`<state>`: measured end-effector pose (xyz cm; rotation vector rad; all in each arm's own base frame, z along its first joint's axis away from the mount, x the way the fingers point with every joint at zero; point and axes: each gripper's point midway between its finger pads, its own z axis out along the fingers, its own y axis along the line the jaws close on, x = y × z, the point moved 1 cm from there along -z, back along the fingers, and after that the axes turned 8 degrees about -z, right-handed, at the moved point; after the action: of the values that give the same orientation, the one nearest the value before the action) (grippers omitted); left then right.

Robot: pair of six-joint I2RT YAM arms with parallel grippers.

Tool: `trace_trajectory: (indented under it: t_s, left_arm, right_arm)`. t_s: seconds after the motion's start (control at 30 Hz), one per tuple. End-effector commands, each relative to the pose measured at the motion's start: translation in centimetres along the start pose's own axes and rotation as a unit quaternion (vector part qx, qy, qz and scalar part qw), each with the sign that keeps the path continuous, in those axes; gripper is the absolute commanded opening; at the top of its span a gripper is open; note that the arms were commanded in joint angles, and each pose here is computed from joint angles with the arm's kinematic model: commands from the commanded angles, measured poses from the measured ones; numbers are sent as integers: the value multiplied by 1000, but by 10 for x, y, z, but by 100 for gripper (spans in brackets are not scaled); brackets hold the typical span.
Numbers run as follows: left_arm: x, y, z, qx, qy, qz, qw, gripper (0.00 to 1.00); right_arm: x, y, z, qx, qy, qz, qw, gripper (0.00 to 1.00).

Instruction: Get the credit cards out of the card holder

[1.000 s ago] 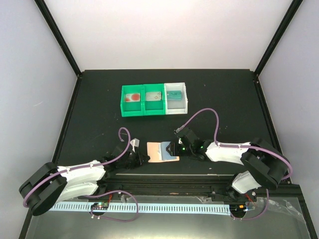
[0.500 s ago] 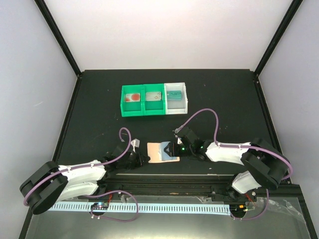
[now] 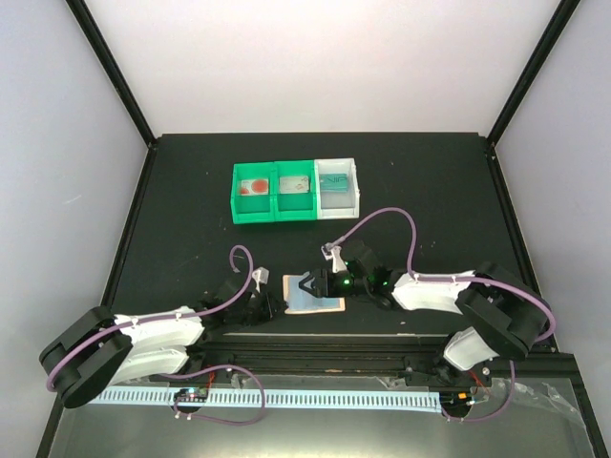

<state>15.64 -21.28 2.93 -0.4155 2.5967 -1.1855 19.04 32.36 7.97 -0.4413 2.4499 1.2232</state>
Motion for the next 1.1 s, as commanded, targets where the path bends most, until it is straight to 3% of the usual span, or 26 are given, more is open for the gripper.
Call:
trace_trajectory:
  t_s: [0.0, 0.17, 0.37, 0.8, 1.07]
  left_arm:
    - [-5, -16, 0, 20, -9, 6, 1000, 3]
    - [-4, -11, -2, 12, -12, 2, 1000, 9]
    - [-5, -10, -4, 13, -18, 1, 1000, 7]
    - [-4, -13, -5, 21, -16, 4, 1000, 2]
    - [-5, -13, -6, 20, -19, 4, 1000, 2]
  right_arm:
    - [-1, 16, 4, -55, 1, -5, 998, 50]
    - [2, 7, 1, -22, 8, -18, 1000, 50]
    - [-2, -14, -16, 64, -8, -42, 997, 50]
    - [2, 27, 5, -91, 16, -8, 996, 54]
    - [5, 19, 5, -64, 23, -19, 997, 54]
